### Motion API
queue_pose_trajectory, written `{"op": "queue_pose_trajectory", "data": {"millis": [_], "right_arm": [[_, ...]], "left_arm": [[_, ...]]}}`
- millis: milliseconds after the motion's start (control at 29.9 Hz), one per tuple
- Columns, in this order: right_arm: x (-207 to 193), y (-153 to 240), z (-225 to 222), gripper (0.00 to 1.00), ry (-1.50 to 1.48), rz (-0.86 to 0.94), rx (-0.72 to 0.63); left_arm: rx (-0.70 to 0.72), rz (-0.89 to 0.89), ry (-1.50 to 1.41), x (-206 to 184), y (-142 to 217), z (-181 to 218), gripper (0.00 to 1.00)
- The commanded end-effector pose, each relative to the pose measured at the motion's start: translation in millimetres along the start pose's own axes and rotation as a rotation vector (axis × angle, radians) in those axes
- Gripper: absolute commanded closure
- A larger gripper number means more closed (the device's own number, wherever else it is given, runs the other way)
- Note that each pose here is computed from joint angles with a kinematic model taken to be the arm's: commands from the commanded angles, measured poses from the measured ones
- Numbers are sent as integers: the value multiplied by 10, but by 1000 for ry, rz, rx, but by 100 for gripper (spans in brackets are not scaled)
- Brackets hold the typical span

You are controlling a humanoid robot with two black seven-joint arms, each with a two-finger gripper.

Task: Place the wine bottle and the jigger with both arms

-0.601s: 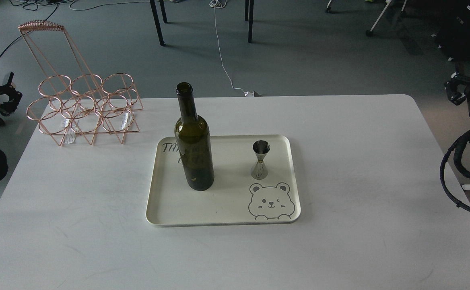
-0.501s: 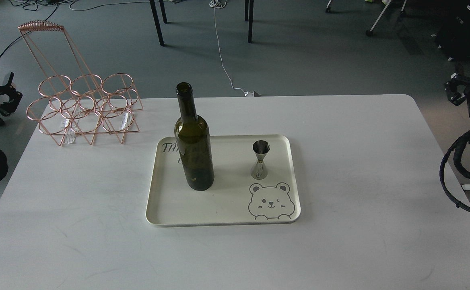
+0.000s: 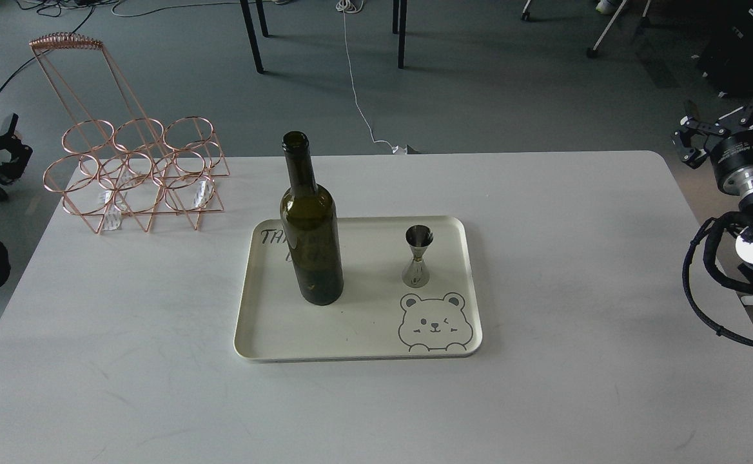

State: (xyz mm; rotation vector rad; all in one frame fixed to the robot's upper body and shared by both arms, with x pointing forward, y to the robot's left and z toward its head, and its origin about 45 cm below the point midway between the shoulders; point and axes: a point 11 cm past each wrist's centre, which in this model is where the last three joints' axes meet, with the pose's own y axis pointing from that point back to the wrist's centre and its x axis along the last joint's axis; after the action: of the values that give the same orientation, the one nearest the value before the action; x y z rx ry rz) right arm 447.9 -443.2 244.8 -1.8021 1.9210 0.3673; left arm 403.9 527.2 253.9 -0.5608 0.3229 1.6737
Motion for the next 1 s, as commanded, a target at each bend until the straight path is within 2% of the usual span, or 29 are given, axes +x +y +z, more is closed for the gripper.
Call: {"op": "queue_pose_trajectory", "data": {"millis": [0, 234, 468, 768, 969], "right_arm": [[-289, 18, -109, 0, 89, -124, -53], [-1110, 251, 26, 0, 503, -447, -128], [-1480, 634, 504, 0, 861, -676, -142], [-1422, 1080, 964, 0, 1435, -1008, -19], [-1234, 1208, 1128, 0, 1591, -1134, -32]], "left_arm": [[-3, -4, 6, -21, -13, 5, 1], [-5, -8, 4, -33, -18, 12, 1], [-6, -8, -4, -11, -7, 28, 1], [-4, -7, 3, -21, -7, -14, 1], [-2, -6, 4, -18, -3, -28, 1]]}}
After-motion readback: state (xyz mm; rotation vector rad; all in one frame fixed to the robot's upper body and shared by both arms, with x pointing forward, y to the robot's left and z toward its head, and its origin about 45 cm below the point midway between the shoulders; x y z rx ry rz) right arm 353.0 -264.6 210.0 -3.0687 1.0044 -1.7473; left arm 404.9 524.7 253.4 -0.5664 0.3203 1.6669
